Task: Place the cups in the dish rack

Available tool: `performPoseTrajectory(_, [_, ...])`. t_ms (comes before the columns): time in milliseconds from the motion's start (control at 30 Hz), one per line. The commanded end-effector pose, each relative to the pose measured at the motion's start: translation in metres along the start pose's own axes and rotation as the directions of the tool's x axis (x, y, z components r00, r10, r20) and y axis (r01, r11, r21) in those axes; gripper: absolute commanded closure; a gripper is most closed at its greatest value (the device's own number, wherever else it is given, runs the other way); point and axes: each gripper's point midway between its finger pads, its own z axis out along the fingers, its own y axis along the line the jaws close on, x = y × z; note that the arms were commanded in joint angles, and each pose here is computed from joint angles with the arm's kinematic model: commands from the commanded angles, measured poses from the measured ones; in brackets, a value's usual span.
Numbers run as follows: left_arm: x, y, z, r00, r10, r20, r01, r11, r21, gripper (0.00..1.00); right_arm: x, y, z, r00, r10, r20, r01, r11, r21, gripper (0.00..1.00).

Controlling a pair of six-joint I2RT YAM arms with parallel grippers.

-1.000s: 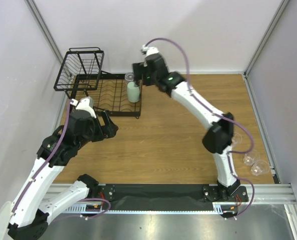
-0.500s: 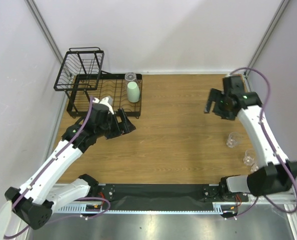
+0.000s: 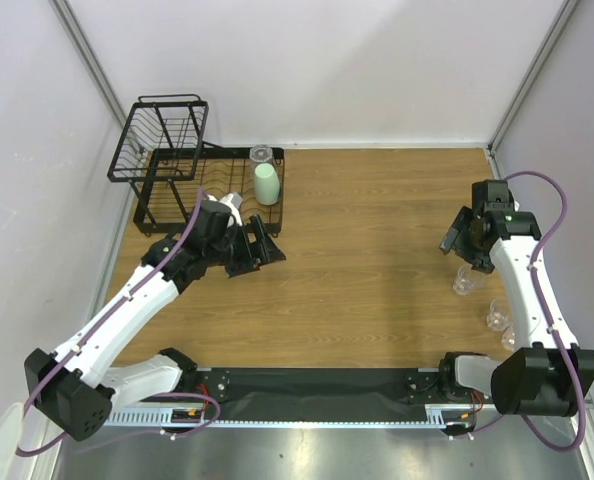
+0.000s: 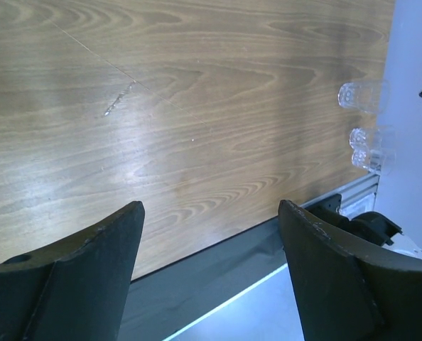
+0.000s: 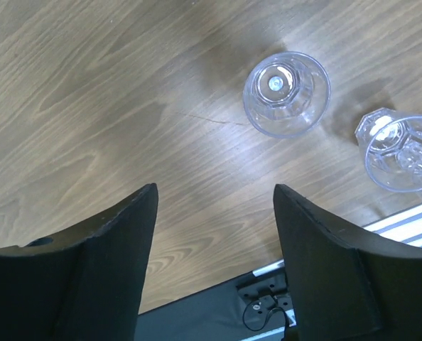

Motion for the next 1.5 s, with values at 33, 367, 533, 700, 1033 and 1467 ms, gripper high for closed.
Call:
performPoseTrajectory(33, [-0.004, -0.022, -0.016, 1.0, -0.007, 0.005, 0.006, 0.997, 0.072, 0.18, -0.015, 0.001, 0.005, 0.998, 0.031, 0.053, -0.033, 0.999, 0.022, 0.31])
performPoseTrajectory(367, [0.005, -0.013, -0.03, 0.999, -0.035, 0.009, 0.034, 0.998, 0.049, 0.18, -0.009, -0.025, 0.018, 0.995, 0.018, 0.096, -0.031, 0.99, 0.136, 0.34])
performPoseTrajectory(533, [0.008, -0.013, -0.034, 0.999, -0.041, -0.01, 0.041, 0.999, 0.033, 0.19, -0.001, -0.029, 0.036, 0.996, 0.031, 0.081, -0.044, 0.985, 0.164, 0.36])
performPoseTrajectory(700, [0.004, -0.019, -0.036, 0.999, -0.046, -0.019, 0.046, 0.998, 0.037, 0.21, -0.004, -0.029, 0.047, 0.992, 0.032, 0.121, -0.051, 0.986, 0.159, 0.37])
performPoseTrajectory(1033, [0.005, -0.025, -0.035, 0.998, -0.055, -0.024, 0.056, 0.997, 0.058, 0.23, -0.003, -0.021, 0.071, 0.997, 0.042, 0.071, -0.054, 0.985, 0.166, 0.39])
performPoseTrajectory(1467, [0.007, -0.022, -0.044, 0.999, -0.049, -0.015, 0.049, 0.998, 0.044, 0.23, 0.01, -0.021, 0.111, 0.998, 0.06, 0.005, -0.06, 0.975, 0.212, 0.53])
